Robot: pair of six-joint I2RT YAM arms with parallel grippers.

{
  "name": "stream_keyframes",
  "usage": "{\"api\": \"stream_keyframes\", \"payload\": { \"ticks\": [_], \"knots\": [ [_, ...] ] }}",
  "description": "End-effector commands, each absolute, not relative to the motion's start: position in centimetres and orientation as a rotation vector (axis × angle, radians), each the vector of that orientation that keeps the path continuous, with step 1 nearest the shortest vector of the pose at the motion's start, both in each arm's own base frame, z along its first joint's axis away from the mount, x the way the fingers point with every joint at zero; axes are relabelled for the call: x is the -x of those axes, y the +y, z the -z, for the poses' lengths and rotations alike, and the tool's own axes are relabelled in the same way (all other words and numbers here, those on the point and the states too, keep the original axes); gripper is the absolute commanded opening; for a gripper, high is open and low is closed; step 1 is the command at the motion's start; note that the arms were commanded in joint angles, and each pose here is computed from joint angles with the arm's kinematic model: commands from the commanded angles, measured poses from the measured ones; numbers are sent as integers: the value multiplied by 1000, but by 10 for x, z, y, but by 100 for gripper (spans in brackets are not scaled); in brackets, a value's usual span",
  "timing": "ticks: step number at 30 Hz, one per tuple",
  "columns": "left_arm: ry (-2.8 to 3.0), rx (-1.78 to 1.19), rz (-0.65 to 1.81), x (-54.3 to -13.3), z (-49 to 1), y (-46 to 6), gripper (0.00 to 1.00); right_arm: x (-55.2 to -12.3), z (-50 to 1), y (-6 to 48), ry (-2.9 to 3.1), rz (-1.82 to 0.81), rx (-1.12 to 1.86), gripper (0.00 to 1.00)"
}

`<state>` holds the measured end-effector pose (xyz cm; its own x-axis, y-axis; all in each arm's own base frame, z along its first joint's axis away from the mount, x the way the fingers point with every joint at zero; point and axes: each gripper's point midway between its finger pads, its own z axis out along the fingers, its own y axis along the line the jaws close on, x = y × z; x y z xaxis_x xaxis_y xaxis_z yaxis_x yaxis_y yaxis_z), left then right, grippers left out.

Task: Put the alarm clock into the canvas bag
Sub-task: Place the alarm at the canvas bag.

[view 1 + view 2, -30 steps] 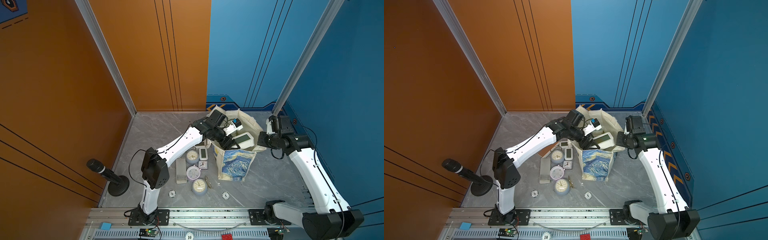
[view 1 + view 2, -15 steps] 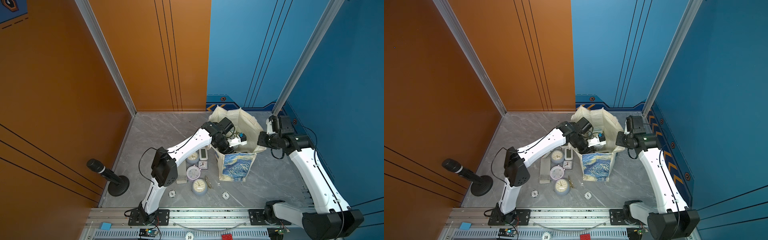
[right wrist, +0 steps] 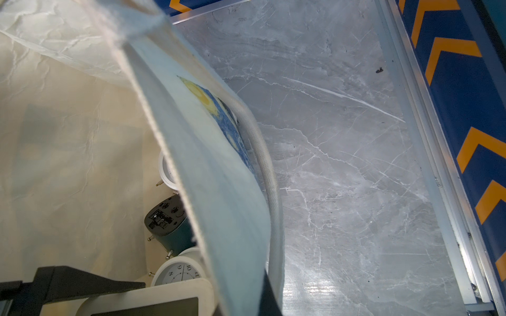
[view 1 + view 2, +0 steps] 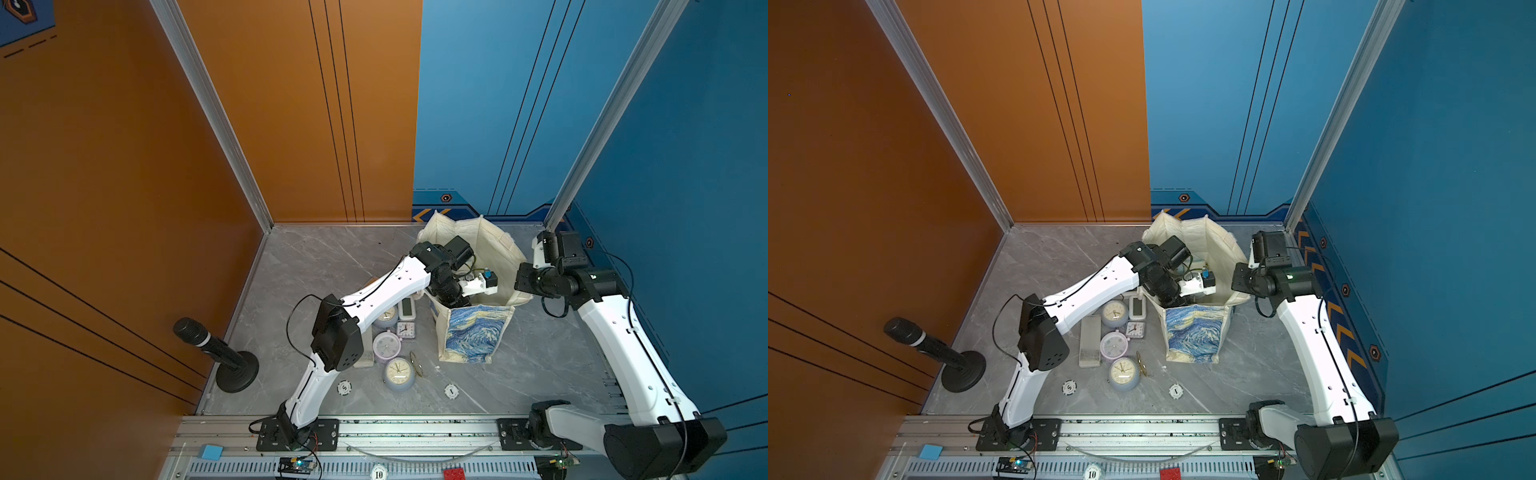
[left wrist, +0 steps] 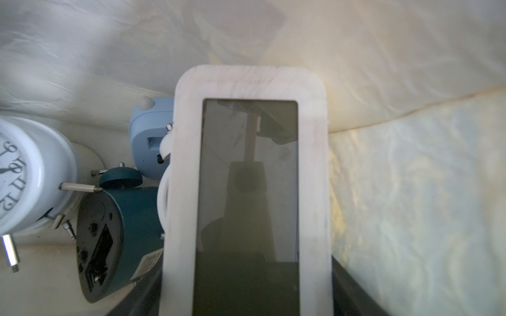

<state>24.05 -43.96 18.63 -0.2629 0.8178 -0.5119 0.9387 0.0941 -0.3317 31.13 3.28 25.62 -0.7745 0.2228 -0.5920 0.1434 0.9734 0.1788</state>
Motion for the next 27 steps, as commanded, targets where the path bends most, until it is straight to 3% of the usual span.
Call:
{"api": "stream_keyframes", "payload": {
  "ticks": [1, 2, 7, 8, 9, 27],
  "knots": [
    [2324, -1884, 844, -215, -154, -421, 62, -322, -264, 31, 2413, -170, -272, 7],
    [2313, -1881, 848, -215, -158, -422, 73, -321, -265, 31, 2410, -172, -271, 7],
    [2261, -1853, 877, -220, -177, -427, 84, -320, -264, 31, 2412, -170, -273, 8],
    [2250, -1843, 887, -221, -182, -428, 95, -320, -263, 31, 2413, -168, -274, 8],
    [2237, -1837, 896, -222, -187, -429, 100, -320, -263, 31, 2414, -168, -274, 8],
    [2145, -1660, 716, -261, -245, -425, 98, -319, -262, 30, 2415, -165, -273, 8]
  ]
}}
